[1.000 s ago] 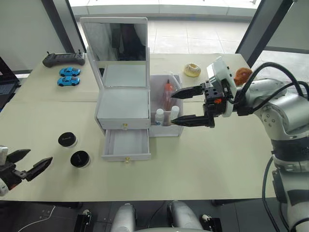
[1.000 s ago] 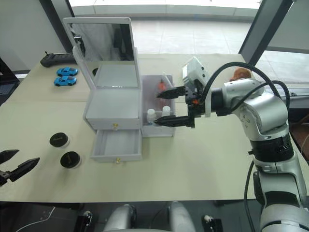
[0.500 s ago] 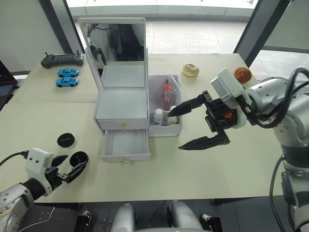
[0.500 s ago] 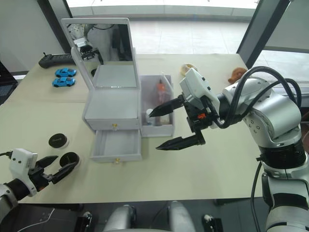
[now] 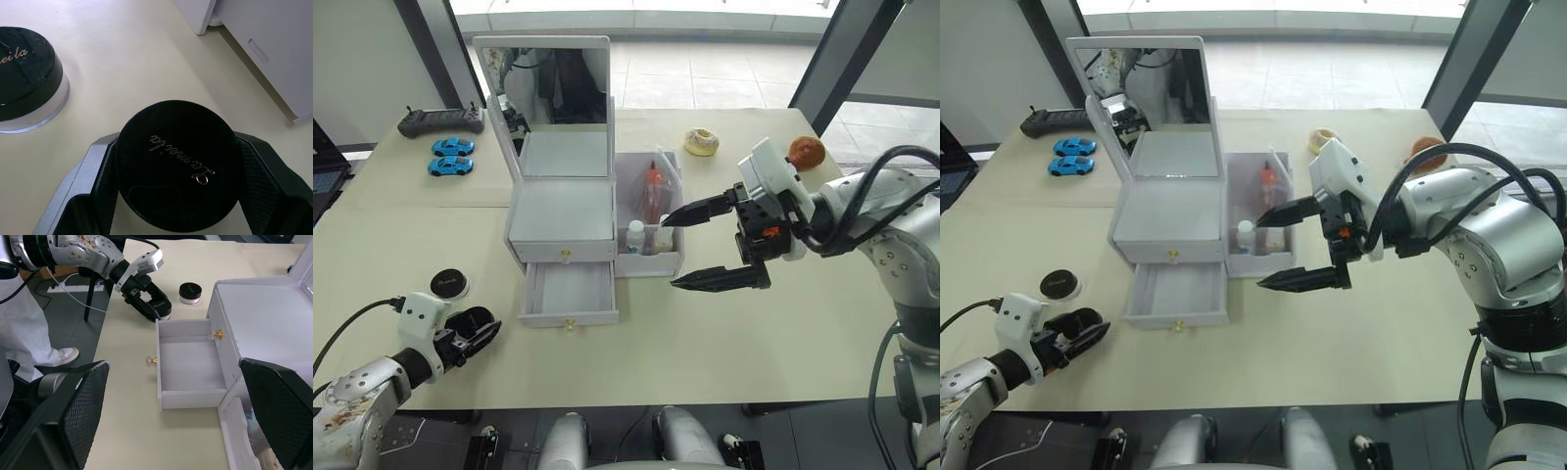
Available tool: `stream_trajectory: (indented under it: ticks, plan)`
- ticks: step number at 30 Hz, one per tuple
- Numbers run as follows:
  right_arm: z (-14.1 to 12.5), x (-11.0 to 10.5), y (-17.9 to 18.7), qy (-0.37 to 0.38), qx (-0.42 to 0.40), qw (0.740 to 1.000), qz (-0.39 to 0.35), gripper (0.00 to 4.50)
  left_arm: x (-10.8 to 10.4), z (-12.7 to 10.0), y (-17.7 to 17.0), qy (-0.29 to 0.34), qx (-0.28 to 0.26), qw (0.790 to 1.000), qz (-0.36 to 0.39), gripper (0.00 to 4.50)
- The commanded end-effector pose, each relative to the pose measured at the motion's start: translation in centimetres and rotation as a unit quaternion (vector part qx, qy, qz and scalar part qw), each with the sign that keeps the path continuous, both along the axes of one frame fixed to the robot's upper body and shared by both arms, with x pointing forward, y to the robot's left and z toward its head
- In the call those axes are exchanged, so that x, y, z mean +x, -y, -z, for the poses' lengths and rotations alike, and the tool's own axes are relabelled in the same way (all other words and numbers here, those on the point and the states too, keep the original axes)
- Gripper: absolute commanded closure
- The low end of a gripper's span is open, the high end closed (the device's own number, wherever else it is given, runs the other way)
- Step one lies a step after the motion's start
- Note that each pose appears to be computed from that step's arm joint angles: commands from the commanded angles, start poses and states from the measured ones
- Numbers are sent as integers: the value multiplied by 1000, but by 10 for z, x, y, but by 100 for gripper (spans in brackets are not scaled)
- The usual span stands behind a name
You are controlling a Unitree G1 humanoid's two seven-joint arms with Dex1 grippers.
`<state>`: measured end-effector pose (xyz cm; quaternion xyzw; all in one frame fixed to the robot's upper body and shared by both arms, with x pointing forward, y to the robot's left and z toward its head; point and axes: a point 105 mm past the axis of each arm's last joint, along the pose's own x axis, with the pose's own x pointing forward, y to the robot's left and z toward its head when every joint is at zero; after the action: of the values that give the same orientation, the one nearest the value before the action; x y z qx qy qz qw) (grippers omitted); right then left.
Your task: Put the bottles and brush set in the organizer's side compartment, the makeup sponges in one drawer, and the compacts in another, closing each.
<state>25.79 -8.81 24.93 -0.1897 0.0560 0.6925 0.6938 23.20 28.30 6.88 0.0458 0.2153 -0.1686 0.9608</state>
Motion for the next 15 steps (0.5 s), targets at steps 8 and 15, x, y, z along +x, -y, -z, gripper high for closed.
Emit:
stream_trajectory:
  ticks: [8,15]
  plan:
    - [-9,1,-1,23,4,1000,8,0,6,-44,-14,56,8,998,19,158]
    - [-16,-8,-2,34,13,999,-18,0,11,-103,27,76,-9,984,160,158]
